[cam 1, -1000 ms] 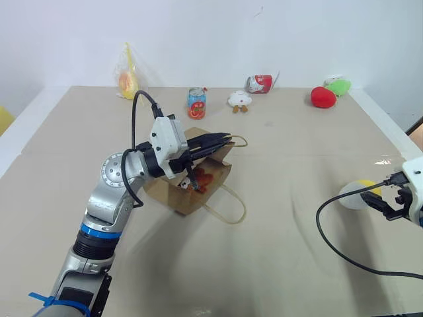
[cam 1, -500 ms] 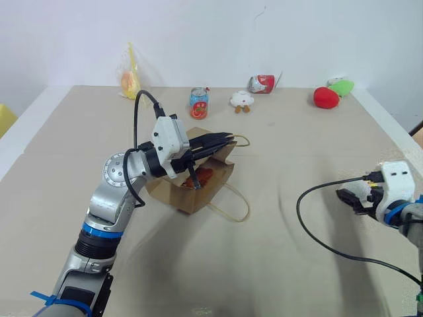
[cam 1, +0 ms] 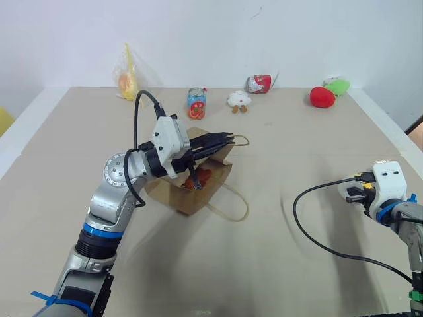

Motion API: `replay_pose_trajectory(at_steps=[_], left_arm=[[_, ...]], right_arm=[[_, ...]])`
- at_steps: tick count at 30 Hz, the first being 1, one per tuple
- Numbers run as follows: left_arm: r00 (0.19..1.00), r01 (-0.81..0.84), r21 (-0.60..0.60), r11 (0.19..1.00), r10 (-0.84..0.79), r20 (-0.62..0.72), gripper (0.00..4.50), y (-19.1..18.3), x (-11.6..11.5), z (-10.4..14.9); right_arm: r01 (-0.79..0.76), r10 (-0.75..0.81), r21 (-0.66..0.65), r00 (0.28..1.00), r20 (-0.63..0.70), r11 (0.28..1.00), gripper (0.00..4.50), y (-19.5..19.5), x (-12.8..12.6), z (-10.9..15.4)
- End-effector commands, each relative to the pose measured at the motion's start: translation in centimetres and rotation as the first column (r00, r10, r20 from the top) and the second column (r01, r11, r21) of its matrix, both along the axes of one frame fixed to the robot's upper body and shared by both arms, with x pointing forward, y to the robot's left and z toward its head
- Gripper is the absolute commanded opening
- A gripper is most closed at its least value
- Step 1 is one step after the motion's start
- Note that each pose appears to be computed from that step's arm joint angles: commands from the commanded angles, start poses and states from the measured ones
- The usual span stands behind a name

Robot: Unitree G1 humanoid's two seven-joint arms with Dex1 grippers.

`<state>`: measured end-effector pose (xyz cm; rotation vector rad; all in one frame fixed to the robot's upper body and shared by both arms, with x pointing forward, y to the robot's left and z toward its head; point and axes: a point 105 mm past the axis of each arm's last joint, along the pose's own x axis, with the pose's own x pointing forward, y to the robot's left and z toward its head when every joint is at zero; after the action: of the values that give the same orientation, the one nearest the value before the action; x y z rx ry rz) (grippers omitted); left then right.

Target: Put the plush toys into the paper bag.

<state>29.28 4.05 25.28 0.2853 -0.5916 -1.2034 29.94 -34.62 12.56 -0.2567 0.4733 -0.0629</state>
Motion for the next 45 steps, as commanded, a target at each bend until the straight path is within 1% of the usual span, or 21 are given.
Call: replay_pose_trajectory(at_steps=[1,3,4,5,8,10,12,13,15,17,20,23,26,32,38,41,45], left_arm=[[0.999,-0.006,-0.024,1.000,0.008,0.048,0.00,0.3,-0.1,1.4],[0.999,-0.010,-0.024,1.000,0.011,0.043,0.00,0.3,0.0,1.3],[0.999,-0.013,-0.025,1.000,0.014,0.039,0.00,0.4,0.0,1.3],[0.999,-0.015,-0.026,1.000,0.016,0.036,0.00,0.4,0.1,1.4],[0.999,-0.021,-0.033,0.999,0.022,0.028,0.00,0.5,0.3,1.5],[0.999,-0.029,-0.038,0.999,0.029,0.021,0.00,0.7,0.6,1.6],[0.999,-0.041,-0.048,0.998,0.042,0.010,0.00,0.9,1.0,1.7],[0.999,-0.046,-0.052,0.998,0.047,0.007,0.00,1.0,1.1,1.8],[0.999,-0.053,-0.061,0.997,0.054,0.003,0.00,1.1,1.3,2.0],[0.998,-0.061,-0.072,0.996,0.061,-0.003,0.00,1.2,1.5,2.2],[0.998,-0.065,-0.076,0.995,0.065,-0.007,0.00,1.2,1.5,2.2],[0.997,-0.071,-0.077,0.994,0.071,-0.008,0.00,1.2,1.5,2.3],[0.997,-0.077,-0.076,0.994,0.077,-0.007,0.00,1.3,1.5,2.4],[0.997,-0.081,-0.075,0.994,0.081,0.004,0.00,1.3,1.5,2.7],[0.996,-0.085,-0.073,0.994,0.086,0.010,0.00,1.4,1.4,2.8],[0.996,-0.085,-0.073,0.994,0.086,0.012,0.00,1.4,1.3,2.8],[0.996,-0.081,-0.080,0.994,0.083,0.016,0.00,1.2,1.2,3.0]], right_arm=[[-0.078,0.081,-0.051,0.995,0.065,0.996,0.05,0.9,0.6,2.6],[-0.208,0.211,-0.038,0.971,0.109,0.977,0.05,3.2,0.6,4.7],[-0.344,0.343,-0.014,0.931,0.123,0.939,0.05,5.5,0.2,6.1],[-0.458,0.453,0.011,0.883,0.121,0.889,0.05,7.6,-0.5,7.1],[-0.655,0.652,0.056,0.755,0.070,0.753,0.05,11.3,-2.6,8.2],[-0.773,0.773,0.105,0.632,0.052,0.625,0.05,14.5,-4.0,8.7],[-0.846,0.849,0.146,0.525,0.056,0.513,0.05,17.1,-5.2,8.9],[-0.869,0.873,0.159,0.483,0.062,0.469,0.05,18.1,-5.5,8.9],[-0.898,0.901,0.175,0.424,0.090,0.405,0.05,19.9,-5.8,8.7],[-0.916,0.914,0.177,0.384,0.129,0.360,0.05,21.7,-5.4,8.5],[-0.931,0.923,0.164,0.350,0.157,0.325,0.05,23.8,-4.5,8.2],[-0.938,0.923,0.144,0.339,0.182,0.316,0.05,25.7,-3.2,7.9],[-0.942,0.924,0.121,0.331,0.190,0.313,0.05,26.9,-2.2,7.3],[-0.938,0.919,0.073,0.347,0.189,0.339,0.05,28.1,-0.2,6.3],[-0.944,0.921,0.071,0.331,0.207,0.323,0.05,29.7,0.9,5.9],[-0.948,0.919,0.070,0.318,0.233,0.310,0.05,31.6,1.7,6.0],[-0.947,0.917,0.057,0.320,0.239,0.315,0.05,33.4,2.8,5.1]])
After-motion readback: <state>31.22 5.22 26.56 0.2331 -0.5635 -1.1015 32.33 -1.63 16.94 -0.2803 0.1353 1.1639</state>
